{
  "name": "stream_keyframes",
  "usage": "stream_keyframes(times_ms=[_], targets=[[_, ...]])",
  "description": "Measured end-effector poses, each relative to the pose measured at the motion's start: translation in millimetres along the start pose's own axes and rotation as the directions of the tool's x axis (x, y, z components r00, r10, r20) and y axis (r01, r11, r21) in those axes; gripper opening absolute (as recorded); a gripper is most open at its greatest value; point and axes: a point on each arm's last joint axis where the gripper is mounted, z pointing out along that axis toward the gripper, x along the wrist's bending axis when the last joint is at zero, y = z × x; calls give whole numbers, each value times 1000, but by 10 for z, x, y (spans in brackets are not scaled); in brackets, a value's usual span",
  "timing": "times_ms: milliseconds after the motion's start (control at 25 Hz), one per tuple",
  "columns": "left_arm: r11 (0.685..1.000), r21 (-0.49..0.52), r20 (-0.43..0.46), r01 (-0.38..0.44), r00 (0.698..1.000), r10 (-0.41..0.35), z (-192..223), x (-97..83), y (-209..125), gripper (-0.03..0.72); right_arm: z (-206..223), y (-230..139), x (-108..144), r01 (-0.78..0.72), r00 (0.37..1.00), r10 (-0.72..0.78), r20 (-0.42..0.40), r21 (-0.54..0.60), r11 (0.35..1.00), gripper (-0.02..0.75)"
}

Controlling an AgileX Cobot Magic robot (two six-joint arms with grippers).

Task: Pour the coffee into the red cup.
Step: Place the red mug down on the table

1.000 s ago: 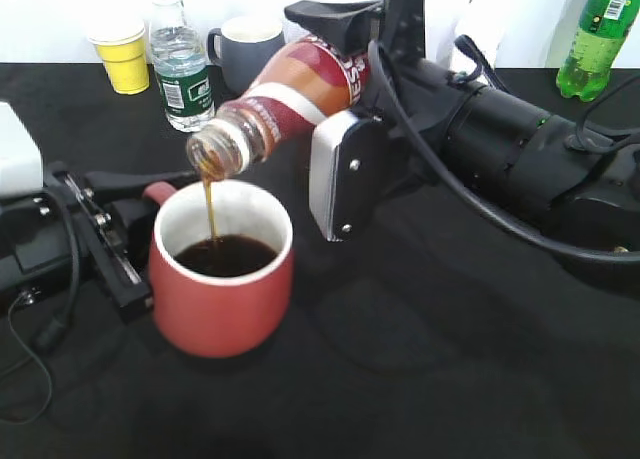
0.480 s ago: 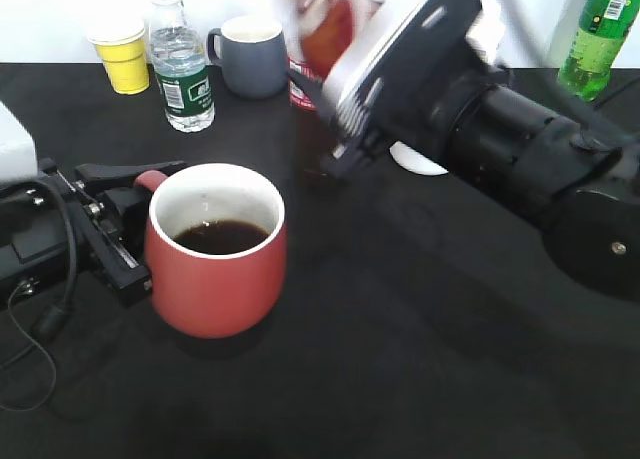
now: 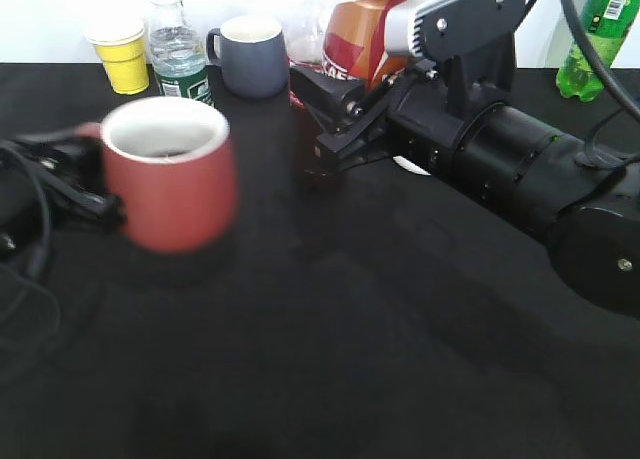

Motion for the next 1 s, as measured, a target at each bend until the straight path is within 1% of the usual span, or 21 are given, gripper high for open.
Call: stream_keyframes(times_ms=[80, 120, 200, 280, 360, 440, 560, 680, 760, 880, 1000], targets=[[1000, -3, -89, -14, 996, 14, -22, 188, 8, 113, 0, 0, 0, 0, 1000, 0, 0, 0, 1000, 529], [1000, -6, -146, -14, 989, 13, -46, 326, 15, 114, 0, 0, 0, 0, 1000, 0, 0, 0, 1000, 529], [999, -27, -256, -20, 967, 12, -72, 601, 69, 114, 0, 0, 0, 0, 1000, 0, 0, 0, 1000, 529], [998, -49, -319, -36, 948, 18, -25, 822, 120, 114, 0, 0, 0, 0, 1000, 0, 0, 0, 1000, 529], [998, -47, -337, -52, 941, 33, 85, 1003, 115, 114, 0, 0, 0, 0, 1000, 0, 0, 0, 1000, 529], [998, -39, -363, -52, 931, 34, 191, 1188, 64, 114, 0, 0, 0, 0, 1000, 0, 0, 0, 1000, 529], [999, -23, -396, -45, 918, 32, 354, 1485, -67, 114, 0, 0, 0, 0, 1000, 0, 0, 0, 1000, 529], [999, -26, -407, -40, 913, 26, 600, 1725, -206, 114, 0, 0, 0, 0, 1000, 0, 0, 0, 1000, 529], [999, -33, -410, -21, 912, 6, 754, 1851, -324, 114, 0, 0, 0, 0, 1000, 0, 0, 0, 1000, 529], [1000, -25, -410, -7, 912, -4, 941, 1998, -538, 114, 0, 0, 0, 0, 1000, 0, 0, 0, 1000, 529], [999, -51, -410, -17, 912, -5, 1102, 2121, -591, 114, 0, 0, -1, -1, 1000, 1, 1, 0, 1000, 529]])
